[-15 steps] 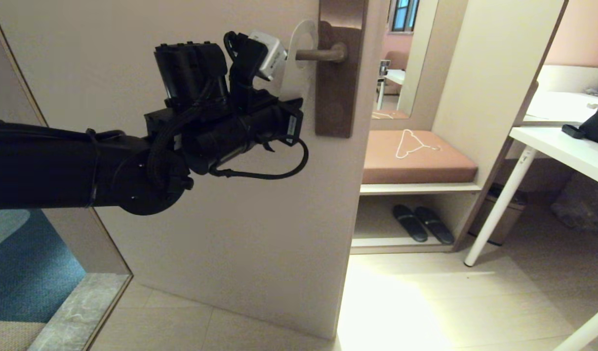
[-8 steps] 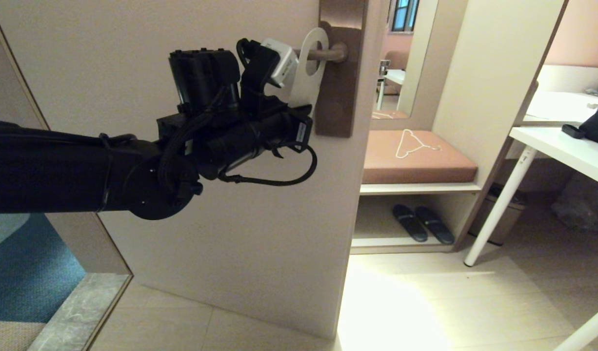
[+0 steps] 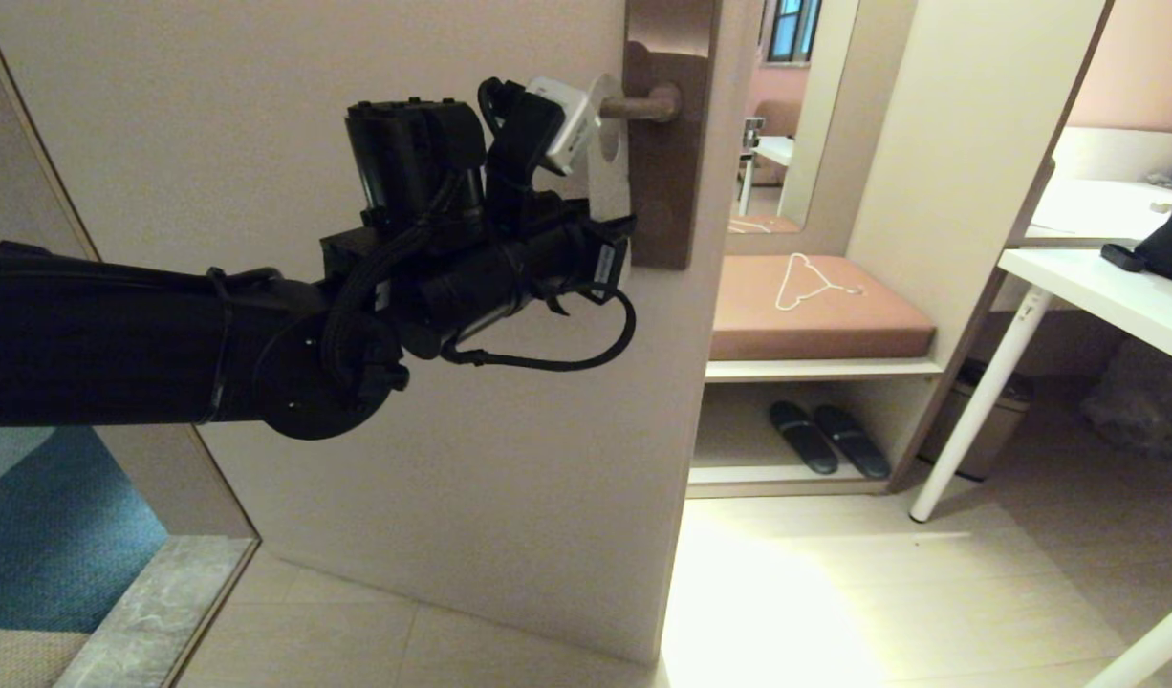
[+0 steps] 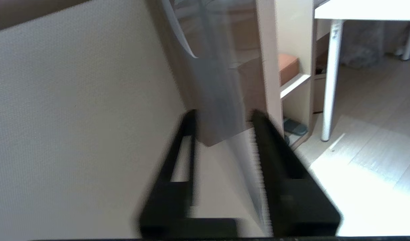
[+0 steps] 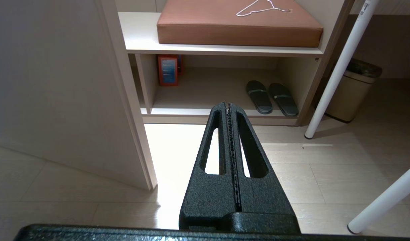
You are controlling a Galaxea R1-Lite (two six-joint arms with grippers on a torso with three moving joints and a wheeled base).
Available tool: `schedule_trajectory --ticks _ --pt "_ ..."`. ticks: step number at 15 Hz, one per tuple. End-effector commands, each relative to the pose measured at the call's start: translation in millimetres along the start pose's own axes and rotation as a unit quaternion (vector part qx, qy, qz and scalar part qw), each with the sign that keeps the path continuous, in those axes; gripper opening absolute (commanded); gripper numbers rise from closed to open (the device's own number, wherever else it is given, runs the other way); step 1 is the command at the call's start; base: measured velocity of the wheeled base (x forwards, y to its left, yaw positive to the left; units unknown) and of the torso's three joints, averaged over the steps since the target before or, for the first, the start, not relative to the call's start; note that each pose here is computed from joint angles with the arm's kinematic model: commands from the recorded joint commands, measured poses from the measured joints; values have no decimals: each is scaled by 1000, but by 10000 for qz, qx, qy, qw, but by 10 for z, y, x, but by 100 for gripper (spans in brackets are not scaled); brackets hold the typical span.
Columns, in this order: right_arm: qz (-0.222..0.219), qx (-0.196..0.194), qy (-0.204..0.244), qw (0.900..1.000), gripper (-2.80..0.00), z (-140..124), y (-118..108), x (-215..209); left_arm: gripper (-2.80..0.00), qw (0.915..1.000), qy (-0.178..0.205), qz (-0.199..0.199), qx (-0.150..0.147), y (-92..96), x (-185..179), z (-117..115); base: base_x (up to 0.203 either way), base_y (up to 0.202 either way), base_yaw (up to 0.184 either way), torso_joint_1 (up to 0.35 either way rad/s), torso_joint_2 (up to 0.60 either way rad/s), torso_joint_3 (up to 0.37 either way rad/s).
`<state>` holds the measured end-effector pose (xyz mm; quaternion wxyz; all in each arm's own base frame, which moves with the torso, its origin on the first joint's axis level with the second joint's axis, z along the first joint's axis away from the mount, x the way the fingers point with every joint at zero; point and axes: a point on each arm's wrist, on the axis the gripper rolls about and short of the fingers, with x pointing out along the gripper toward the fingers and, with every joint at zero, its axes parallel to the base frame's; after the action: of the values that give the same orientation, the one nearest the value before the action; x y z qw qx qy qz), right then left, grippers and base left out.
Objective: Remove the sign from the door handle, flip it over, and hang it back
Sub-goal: Hang the sign back with the other side facing out
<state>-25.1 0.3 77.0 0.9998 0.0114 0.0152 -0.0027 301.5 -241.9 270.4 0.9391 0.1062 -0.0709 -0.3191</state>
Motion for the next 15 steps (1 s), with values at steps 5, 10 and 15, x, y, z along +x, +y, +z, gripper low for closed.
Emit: schedule_trajectory --ticks 5,10,15 --pt "2 2 9 10000 -280 0 0 1 0 9998 -172 1 -36 5 -79 106 0 0 0 0 0 0" --pt "2 2 9 10000 -280 0 0 1 0 9993 -263 113 -225 119 -323 245 0 0 0 0 0 0" --pt "2 2 9 10000 -280 0 0 1 0 9990 12 266 -362 251 -667 152 0 0 0 0 0 0"
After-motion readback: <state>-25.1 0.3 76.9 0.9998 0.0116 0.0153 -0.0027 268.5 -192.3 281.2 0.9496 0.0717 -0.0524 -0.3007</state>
